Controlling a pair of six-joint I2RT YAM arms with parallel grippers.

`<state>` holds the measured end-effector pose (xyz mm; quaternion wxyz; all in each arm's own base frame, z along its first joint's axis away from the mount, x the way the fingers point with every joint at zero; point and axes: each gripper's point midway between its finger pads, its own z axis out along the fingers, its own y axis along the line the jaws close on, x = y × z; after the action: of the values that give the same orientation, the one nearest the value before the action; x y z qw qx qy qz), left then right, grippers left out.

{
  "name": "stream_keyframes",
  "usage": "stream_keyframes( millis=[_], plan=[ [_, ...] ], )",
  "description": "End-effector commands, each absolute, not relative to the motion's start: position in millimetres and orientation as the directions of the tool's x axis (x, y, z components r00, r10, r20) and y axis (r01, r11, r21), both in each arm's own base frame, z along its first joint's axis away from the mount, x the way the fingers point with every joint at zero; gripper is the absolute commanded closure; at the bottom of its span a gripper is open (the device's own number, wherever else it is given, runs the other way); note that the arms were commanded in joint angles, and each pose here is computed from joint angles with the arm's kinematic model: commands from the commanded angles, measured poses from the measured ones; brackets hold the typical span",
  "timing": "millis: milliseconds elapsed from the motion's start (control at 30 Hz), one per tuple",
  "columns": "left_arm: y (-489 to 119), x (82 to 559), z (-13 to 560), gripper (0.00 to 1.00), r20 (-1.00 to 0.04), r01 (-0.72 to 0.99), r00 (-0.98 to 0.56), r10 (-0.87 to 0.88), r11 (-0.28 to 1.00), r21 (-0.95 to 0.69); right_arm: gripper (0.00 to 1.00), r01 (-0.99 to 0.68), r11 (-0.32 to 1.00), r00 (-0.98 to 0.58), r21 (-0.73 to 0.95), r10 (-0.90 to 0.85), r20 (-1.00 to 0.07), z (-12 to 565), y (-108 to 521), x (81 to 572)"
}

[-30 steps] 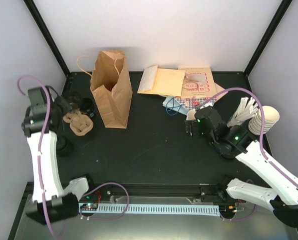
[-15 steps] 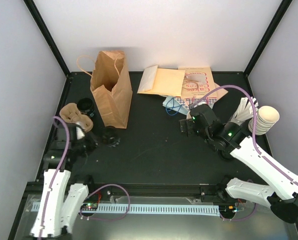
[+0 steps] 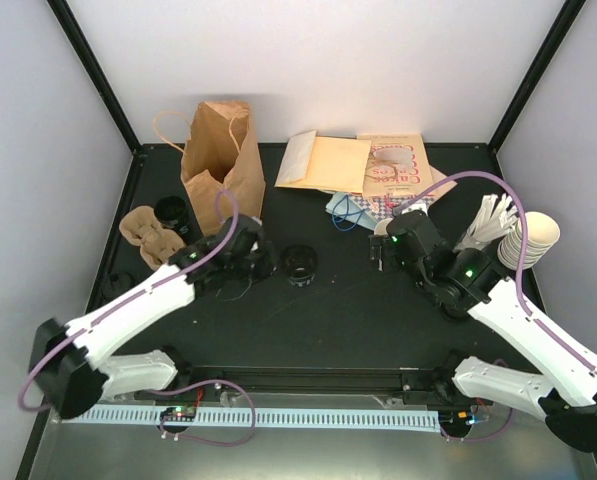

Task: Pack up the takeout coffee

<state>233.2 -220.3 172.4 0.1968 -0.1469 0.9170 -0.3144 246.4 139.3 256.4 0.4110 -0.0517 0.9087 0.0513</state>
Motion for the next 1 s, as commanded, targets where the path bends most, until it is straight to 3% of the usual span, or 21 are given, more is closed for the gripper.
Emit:
stream_keyframes(
  millis=[0,267,867,933,967],
  plan=[
    [-255.4,282.0,205.5,0.98,-0.349,-0.081,-0.839,-0.417,0.731,-0.677,0.0,-0.048,0.999,-0.65,0.023,-0.014,-0.76,257.6,118.9,244.5],
    [-280.5,310.2,172.8,0.98,-0.337,-0.087,-0.871,-0.357,0.788,-0.61,0.0,-0.02,0.999,-0.645,0.046,0.022,-0.764,258.3,113.0,241.2],
    [-282.4,290.0,110.0,0.97,-0.193,-0.176,-0.918,-0.346,0.793,-0.583,0.0,-0.017,0.998,-0.657,0.055,0.03,-0.754,255.1,116.2,242.5],
    [-282.1,289.3,109.7,0.91,-0.194,-0.176,-0.917,-0.348,0.791,-0.586,0.0,-0.017,0.998,-0.656,0.057,0.032,-0.754,255.5,116.0,242.1],
    [-281.9,289.2,110.4,0.81,-0.197,-0.173,-0.917,-0.347,0.791,-0.587,0.0,-0.018,0.998,-0.656,0.058,0.032,-0.754,255.8,115.9,241.9]
  ],
)
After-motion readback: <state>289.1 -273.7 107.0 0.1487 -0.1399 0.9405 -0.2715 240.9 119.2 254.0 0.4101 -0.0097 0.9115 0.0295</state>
